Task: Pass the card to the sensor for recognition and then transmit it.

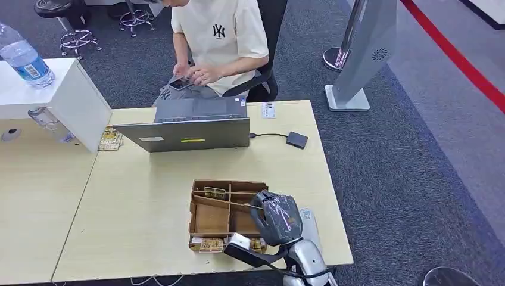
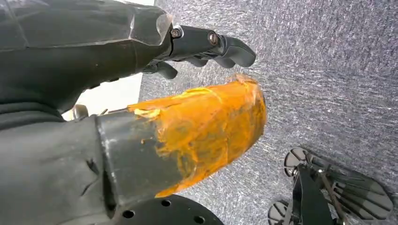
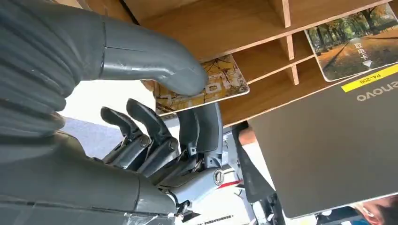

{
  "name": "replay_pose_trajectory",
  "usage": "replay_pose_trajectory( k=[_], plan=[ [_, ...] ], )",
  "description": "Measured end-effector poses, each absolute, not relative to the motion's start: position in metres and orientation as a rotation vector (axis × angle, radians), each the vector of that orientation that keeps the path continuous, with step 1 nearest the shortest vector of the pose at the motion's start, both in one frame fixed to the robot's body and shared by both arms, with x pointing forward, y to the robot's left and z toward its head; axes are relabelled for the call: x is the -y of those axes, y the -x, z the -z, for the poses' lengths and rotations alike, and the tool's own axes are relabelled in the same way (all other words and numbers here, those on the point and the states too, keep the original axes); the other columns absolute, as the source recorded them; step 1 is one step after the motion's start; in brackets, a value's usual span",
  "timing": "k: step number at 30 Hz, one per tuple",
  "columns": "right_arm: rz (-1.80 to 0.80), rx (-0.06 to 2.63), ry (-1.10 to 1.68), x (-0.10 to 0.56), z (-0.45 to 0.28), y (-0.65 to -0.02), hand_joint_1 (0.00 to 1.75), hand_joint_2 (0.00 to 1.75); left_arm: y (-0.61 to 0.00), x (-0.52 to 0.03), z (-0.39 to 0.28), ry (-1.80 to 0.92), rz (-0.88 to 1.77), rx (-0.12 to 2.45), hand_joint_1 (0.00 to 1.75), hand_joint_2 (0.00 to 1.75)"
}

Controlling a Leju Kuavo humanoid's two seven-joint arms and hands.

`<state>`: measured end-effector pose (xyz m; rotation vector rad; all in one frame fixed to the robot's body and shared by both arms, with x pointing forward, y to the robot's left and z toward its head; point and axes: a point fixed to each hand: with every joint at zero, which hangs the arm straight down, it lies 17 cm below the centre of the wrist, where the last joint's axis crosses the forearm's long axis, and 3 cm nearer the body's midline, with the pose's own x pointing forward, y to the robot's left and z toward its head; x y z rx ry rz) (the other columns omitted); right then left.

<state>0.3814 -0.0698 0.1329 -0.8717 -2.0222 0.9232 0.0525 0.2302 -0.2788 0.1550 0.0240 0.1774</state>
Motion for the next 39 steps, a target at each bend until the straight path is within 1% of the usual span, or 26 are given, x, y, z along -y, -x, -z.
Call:
replay_pose_trajectory(
  k=[3, 7, 11, 14, 18, 21, 25, 29, 35, 39],
  plan=[
    [-0.914, 2.033, 0.862, 0.070, -0.134, -0.381, 1.75, 1.75, -0.052, -0.230, 0.279, -0.155, -0.178, -0.025, 0.00, 0.00],
    [-0.833, 2.081, 0.825, 0.076, -0.148, -0.379, 1.75, 1.75, -0.052, -0.231, 0.279, -0.156, -0.181, -0.023, 0.00, 0.00],
    [-0.640, 2.129, 0.789, 0.095, -0.178, -0.381, 1.75, 1.75, -0.053, -0.230, 0.279, -0.156, -0.179, -0.016, 0.00, 0.00],
    [-0.423, 2.144, 0.727, 0.117, -0.203, -0.384, 1.75, 1.75, -0.054, -0.229, 0.279, -0.156, -0.180, -0.013, 0.00, 0.00],
    [-0.200, 2.180, 0.632, 0.141, -0.234, -0.381, 1.75, 1.75, -0.054, -0.228, 0.279, -0.154, -0.192, -0.010, 0.00, 0.00],
    [-0.093, 2.210, 0.561, 0.154, -0.252, -0.378, 1.75, 1.75, -0.054, -0.227, 0.279, -0.153, -0.193, -0.008, 0.00, 0.00],
    [-0.036, 2.245, 0.508, 0.162, -0.268, -0.374, 1.75, 1.75, -0.055, -0.227, 0.279, -0.153, -0.199, -0.006, 0.00, 0.00],
    [-0.033, 2.273, 0.491, 0.162, -0.276, -0.372, 1.75, 1.75, -0.055, -0.227, 0.279, -0.152, -0.194, -0.005, 0.00, 0.00],
    [-0.074, 2.343, 0.510, 0.153, -0.294, -0.374, 1.75, 1.75, -0.055, -0.226, 0.278, -0.150, -0.177, -0.002, 0.00, 0.00],
    [-0.138, 2.399, 0.569, 0.140, -0.311, -0.380, 1.75, 1.75, -0.056, -0.225, 0.278, -0.146, -0.157, -0.001, 0.00, 0.00]
  ],
)
